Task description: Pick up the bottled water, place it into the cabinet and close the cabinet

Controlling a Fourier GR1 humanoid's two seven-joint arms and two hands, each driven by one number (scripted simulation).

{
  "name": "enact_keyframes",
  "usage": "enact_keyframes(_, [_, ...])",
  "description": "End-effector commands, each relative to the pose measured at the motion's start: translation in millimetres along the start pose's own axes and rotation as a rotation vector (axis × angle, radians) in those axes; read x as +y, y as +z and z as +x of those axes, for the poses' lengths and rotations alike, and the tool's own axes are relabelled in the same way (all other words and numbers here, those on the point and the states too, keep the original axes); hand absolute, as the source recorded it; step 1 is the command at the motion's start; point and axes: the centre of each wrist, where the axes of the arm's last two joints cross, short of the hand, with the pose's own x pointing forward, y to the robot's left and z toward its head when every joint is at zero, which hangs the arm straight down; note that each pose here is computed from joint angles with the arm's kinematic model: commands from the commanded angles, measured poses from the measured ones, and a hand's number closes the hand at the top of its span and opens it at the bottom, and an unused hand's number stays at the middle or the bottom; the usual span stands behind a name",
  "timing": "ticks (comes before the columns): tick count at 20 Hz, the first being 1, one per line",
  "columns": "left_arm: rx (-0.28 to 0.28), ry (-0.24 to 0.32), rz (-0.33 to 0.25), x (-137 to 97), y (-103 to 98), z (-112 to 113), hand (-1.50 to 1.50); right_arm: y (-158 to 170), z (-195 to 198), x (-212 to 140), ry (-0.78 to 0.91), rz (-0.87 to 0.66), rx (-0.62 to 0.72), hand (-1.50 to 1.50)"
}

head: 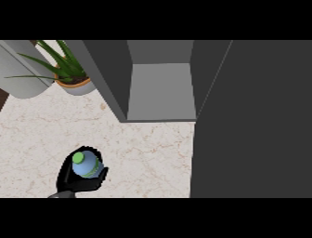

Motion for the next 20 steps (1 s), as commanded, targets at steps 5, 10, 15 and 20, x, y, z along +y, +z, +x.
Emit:
enact_keyframes(5, [-0.125,0.034,0.134,-34,-8,-19,1.5,-7,19,-4,0.0,0.012,-0.032,-1.5])
enact_keyframes(10, [-0.104,0.097,0.077,-48,-26,-8,1.5,6,6,-9,-0.021,-0.005,-0.022,-1.5])
enact_keyframes(15, [-0.092,0.122,0.024,-68,-54,25,1.5,-3,6,-3,-0.01,0.004,-0.017,-1.5])
enact_keyframes(20, [-0.097,0.091,0.007,-118,-76,43,1.5,-1,25,0,-0.024,0.003,-0.019,-1.5])
